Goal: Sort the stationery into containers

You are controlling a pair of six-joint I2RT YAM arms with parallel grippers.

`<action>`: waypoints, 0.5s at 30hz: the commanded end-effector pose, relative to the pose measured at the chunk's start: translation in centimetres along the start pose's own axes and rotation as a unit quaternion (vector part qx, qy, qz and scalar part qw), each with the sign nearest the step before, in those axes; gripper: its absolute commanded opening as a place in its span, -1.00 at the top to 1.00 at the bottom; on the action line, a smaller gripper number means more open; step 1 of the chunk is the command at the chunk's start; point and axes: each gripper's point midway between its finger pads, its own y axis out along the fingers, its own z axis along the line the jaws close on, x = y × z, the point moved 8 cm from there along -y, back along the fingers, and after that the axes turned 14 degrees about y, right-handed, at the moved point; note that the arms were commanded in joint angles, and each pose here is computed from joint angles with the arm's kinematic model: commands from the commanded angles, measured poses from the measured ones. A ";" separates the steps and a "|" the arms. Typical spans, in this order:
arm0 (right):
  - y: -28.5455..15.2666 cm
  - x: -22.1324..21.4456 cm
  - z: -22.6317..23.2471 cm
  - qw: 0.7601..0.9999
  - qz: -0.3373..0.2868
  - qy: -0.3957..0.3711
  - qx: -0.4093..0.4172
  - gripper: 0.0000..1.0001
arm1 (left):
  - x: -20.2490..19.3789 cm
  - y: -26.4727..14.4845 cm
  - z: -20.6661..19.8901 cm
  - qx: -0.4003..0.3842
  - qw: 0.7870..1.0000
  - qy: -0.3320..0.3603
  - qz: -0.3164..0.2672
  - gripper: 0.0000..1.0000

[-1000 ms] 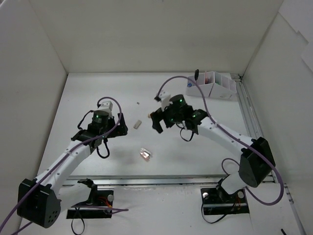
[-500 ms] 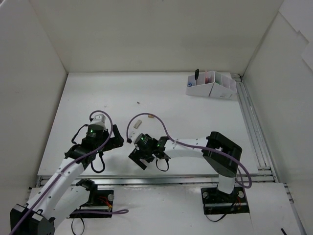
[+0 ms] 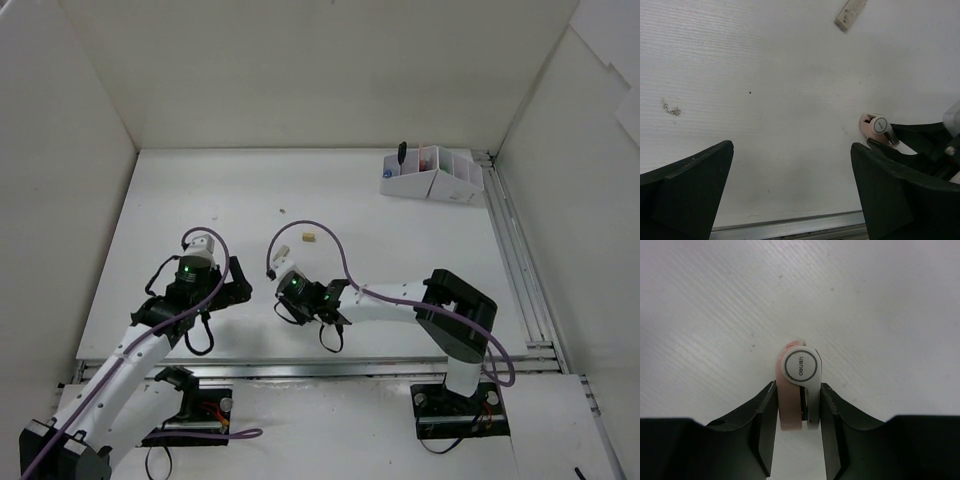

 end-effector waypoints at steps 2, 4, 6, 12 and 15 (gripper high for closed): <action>-2.1 4.6 -2.8 0.992 -0.082 0.094 -0.015 0.67 | 2.3 -0.2 -0.4 0.001 1.000 0.007 -0.027 -0.99; -2.6 6.2 -5.8 0.987 -0.098 0.123 -0.030 0.70 | 2.7 -0.2 -0.5 0.001 0.999 0.011 -0.031 -0.99; -4.1 7.9 -9.3 0.979 -0.127 0.149 -0.056 0.69 | 3.1 0.1 -0.6 0.002 0.999 0.014 -0.029 -0.99; -8.9 12.1 -23.2 0.935 -0.202 0.231 -0.178 0.72 | 6.0 1.6 -2.0 -0.030 0.998 0.044 -0.045 -0.99; -10.5 13.9 -30.2 0.911 -0.220 0.270 -0.220 0.73 | 7.0 3.0 -2.6 -0.043 0.997 0.061 -0.035 -0.99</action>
